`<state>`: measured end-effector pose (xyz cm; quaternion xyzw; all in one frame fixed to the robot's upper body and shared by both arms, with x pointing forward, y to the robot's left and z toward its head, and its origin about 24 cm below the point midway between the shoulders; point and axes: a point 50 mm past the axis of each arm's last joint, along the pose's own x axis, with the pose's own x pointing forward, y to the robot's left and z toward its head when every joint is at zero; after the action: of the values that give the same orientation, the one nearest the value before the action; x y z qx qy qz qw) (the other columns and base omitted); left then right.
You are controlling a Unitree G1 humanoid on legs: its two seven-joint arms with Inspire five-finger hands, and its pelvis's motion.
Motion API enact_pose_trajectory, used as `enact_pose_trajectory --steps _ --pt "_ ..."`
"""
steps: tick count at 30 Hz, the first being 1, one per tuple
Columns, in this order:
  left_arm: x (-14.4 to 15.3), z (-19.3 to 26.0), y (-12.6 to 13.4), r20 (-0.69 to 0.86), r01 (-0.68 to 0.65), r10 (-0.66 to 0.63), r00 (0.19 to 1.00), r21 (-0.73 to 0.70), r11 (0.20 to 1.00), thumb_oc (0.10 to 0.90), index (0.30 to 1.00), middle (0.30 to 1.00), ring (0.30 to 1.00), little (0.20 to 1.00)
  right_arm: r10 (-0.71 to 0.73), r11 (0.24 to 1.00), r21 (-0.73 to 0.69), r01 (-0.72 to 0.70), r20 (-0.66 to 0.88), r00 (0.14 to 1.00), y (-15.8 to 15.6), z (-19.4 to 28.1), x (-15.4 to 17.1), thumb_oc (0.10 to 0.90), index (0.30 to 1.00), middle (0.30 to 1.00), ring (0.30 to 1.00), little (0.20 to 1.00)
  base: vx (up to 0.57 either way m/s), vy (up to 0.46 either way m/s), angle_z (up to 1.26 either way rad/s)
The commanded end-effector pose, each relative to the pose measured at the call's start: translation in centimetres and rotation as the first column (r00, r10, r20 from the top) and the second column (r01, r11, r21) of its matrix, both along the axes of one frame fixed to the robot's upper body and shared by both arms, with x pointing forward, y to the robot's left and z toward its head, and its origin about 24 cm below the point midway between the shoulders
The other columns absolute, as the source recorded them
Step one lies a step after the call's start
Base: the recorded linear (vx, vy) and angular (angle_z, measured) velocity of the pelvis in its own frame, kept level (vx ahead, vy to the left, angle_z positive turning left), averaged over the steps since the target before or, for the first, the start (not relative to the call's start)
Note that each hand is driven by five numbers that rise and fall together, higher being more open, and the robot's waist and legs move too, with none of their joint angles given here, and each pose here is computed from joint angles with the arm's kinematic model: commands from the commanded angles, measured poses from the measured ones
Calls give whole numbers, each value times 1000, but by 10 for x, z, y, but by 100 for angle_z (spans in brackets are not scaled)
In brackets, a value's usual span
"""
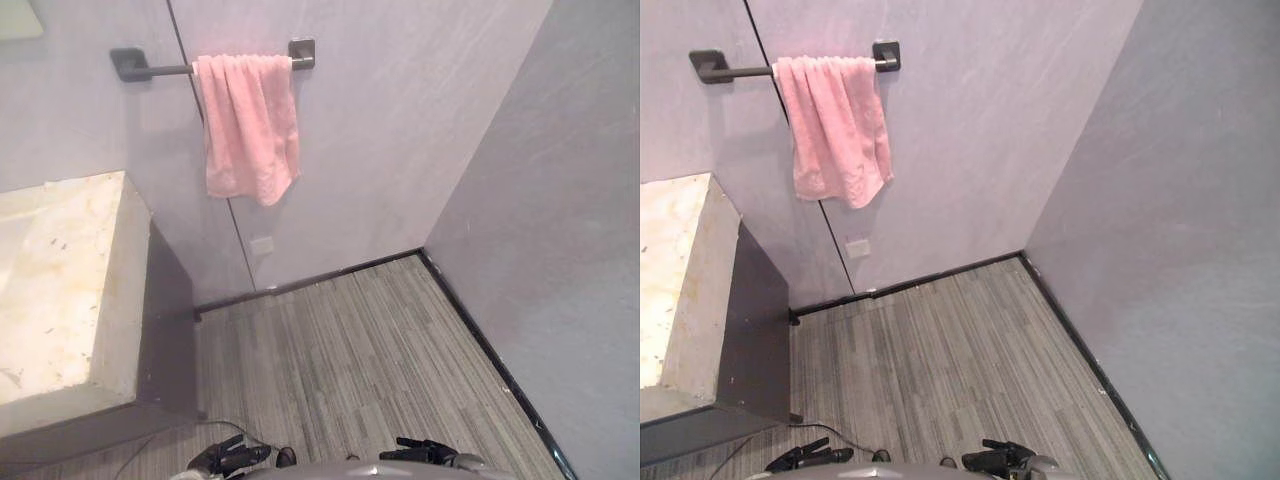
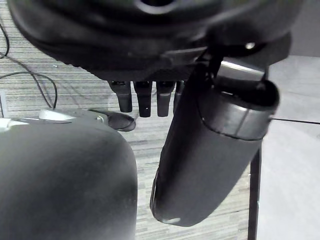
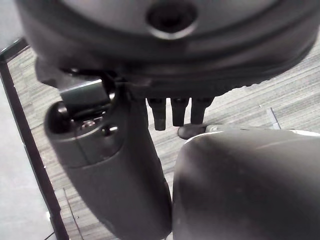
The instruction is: Organize the bathroom.
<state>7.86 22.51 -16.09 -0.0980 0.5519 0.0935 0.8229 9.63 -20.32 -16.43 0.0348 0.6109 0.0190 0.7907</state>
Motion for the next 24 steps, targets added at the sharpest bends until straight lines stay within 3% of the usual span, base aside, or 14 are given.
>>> enact_pose_trajectory --steps 1,24 --pt "22 3 -2 54 17 -16 998 -5 1000 800 900 900 900 900 46 998 -28 -48 -56 997 -12 -1 -10 800 900 900 900 900 0 0 0" --pt "16 1 -4 22 -23 24 999 -19 1000 800 900 900 900 900 -4 994 -108 -17 -183 983 -16 -3 -23 800 900 900 900 900 0 0 0"
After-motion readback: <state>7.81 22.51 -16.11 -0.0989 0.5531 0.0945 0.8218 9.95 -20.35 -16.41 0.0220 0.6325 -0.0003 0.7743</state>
